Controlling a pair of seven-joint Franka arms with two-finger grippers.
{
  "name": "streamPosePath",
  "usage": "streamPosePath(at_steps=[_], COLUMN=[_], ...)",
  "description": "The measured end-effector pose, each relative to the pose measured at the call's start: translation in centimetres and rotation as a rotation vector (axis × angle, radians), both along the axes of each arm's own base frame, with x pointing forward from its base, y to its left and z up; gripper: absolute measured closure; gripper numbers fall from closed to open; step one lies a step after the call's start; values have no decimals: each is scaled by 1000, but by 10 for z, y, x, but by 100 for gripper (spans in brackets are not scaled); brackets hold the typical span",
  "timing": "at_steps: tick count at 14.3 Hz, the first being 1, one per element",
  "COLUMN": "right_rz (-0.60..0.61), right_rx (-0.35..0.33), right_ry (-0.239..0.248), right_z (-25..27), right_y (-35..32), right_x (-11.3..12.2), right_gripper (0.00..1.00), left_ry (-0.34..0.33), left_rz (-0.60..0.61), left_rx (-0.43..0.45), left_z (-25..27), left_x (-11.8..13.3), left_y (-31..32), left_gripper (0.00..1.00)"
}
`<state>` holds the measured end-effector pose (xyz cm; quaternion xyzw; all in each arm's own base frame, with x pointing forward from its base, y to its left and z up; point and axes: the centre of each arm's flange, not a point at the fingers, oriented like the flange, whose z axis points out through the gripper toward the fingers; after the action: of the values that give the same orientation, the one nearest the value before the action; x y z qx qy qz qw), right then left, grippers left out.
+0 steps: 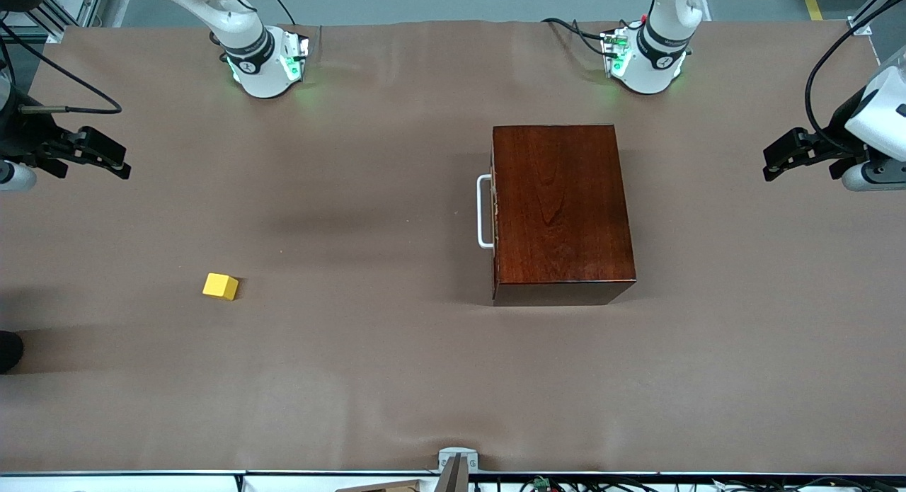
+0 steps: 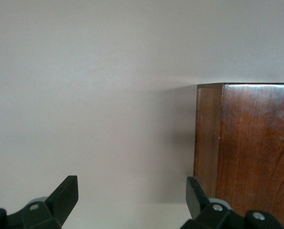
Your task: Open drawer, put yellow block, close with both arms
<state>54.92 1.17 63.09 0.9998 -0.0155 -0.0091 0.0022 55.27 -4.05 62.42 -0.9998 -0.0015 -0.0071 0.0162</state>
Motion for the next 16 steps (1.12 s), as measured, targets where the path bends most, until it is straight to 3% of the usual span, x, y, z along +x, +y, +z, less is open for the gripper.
streamPosePath(at_steps=[10,16], right_rz=[0,0], right_rx=[0,0], right_ry=[0,0], right_z=[0,0], right_y=[0,0], right_x=[0,0], right_gripper=[0,0], left_ry=[-2,1], left_rz=[0,72], left_rx=[0,-1], left_z=[-5,-6], left_x=[1,0], left_y=[0,-5], left_gripper=[0,0])
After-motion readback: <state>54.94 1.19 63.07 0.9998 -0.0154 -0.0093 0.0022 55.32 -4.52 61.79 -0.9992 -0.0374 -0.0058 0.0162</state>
